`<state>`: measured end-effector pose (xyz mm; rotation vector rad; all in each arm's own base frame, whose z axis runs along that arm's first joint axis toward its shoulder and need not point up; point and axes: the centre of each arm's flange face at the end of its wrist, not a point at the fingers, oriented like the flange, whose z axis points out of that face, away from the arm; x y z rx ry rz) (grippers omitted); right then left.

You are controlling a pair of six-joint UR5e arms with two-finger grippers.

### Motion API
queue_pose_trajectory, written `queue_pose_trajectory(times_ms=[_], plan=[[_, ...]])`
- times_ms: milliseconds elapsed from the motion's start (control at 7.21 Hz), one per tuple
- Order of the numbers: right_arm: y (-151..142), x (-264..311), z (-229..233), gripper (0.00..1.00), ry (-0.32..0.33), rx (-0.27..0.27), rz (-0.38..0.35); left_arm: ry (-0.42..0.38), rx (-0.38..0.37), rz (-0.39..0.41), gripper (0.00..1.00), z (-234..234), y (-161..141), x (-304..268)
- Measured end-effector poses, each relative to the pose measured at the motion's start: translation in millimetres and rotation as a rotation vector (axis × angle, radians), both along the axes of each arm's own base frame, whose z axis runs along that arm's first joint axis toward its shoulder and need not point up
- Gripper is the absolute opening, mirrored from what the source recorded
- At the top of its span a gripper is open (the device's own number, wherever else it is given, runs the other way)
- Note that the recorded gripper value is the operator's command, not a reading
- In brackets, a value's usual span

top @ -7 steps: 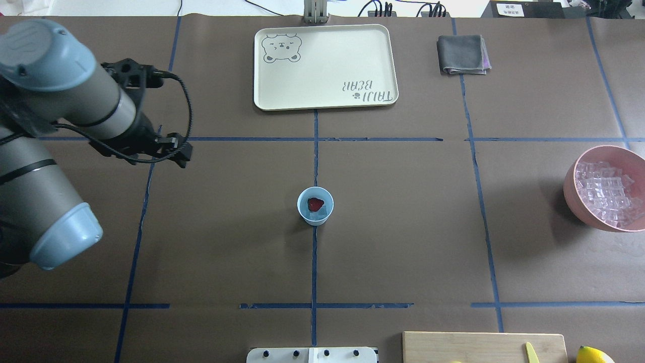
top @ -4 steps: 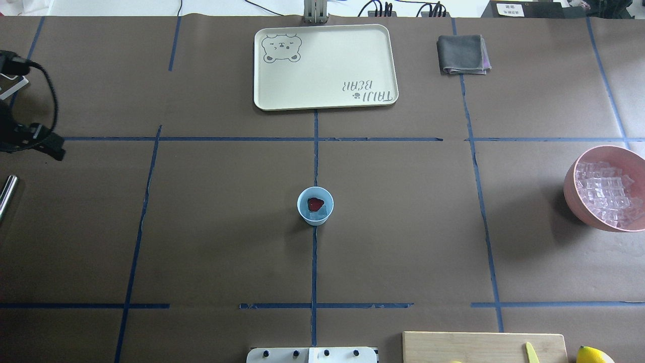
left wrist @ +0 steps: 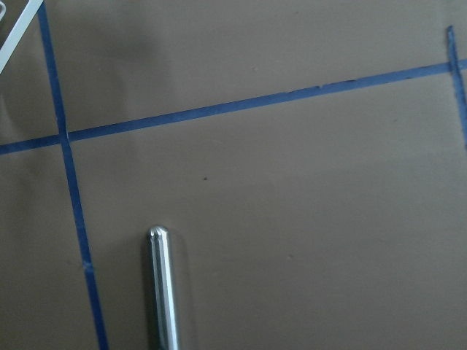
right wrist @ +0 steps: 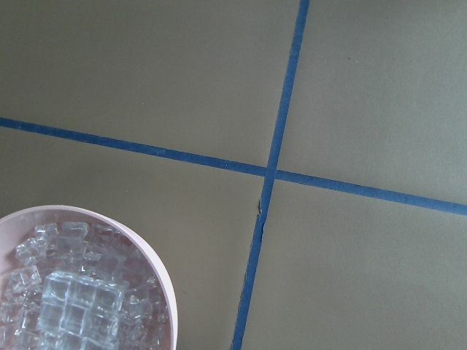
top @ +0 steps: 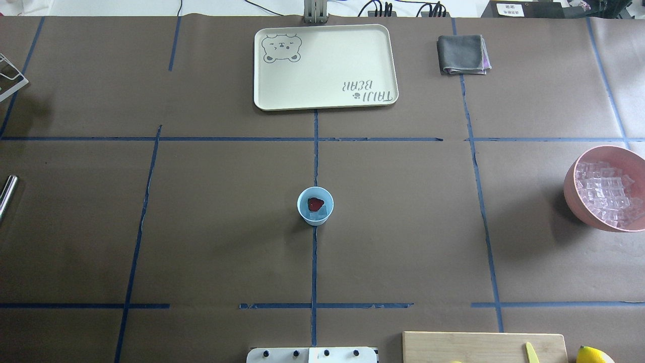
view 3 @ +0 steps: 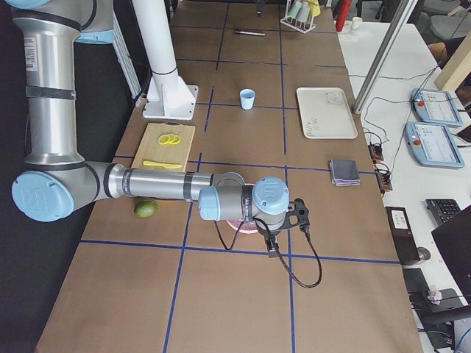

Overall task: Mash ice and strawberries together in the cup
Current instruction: 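Withdraw the left gripper back toward the metal pestle, then lower the left gripper onto the metal pestle and grasp it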

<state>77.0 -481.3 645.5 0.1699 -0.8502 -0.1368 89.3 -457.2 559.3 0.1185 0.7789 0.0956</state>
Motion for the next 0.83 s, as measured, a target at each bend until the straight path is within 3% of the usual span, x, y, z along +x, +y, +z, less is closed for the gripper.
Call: queue_pose_trajectory(times_ms=[277, 416, 832], plan=[[-0.6, 0.1, -0.8, 0.99, 0.0, 0.002, 0.0, 0.062, -0.015, -0.135, 1.0, 70.6, -2.0, 2.8], [-0.8, 0.2, -0.9, 0.99, 0.001, 0.002, 0.0, 0.07, -0.017, -0.16, 1.0, 94.7, 1.0, 6.8], [-1.5, -0.1, -1.3, 0.99, 0.0, 0.003, -0.001, 0.04, -0.034, -0.134, 1.0, 117.2, 12.3, 44.4]])
